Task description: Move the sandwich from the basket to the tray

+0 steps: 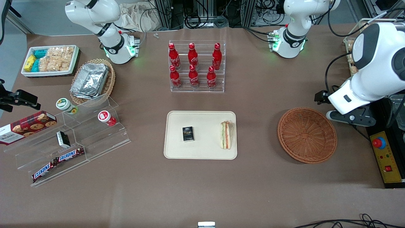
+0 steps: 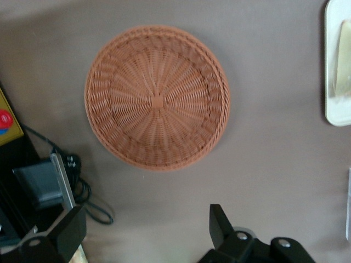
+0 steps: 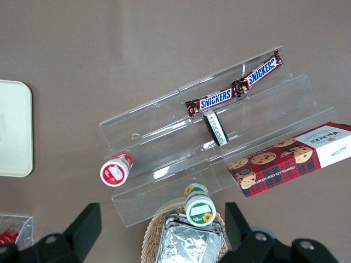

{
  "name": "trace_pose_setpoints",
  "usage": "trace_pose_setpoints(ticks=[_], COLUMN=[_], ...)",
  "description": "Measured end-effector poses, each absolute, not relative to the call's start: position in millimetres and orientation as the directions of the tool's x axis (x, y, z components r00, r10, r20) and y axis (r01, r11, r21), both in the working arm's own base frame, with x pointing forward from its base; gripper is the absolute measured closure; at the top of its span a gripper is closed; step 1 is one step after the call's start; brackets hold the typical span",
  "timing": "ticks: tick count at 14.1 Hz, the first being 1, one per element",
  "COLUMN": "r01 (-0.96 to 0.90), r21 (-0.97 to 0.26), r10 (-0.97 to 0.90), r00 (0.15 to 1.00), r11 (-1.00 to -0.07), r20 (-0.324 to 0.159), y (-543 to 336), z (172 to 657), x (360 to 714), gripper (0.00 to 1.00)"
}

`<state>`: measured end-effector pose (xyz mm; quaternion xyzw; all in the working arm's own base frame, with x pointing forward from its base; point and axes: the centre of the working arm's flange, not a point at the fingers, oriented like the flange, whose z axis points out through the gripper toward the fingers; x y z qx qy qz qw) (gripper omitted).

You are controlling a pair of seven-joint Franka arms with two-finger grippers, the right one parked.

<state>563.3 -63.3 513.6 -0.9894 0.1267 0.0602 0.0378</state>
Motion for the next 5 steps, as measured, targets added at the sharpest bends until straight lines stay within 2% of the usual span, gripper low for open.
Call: trace_pose_setpoints(ticks=[3, 5], r01=[-0.258, -0.257], r21=[-0.062, -0.054], r10=[-0.249, -0.246], r00=[0.96, 0.956], r11=[-0.964, -0.965], r20=[-0.125, -0.161], y=[-63.9, -65.1], z=[513.9, 528.3], x=[551.8, 557.6], gripper=[0.0, 0.0])
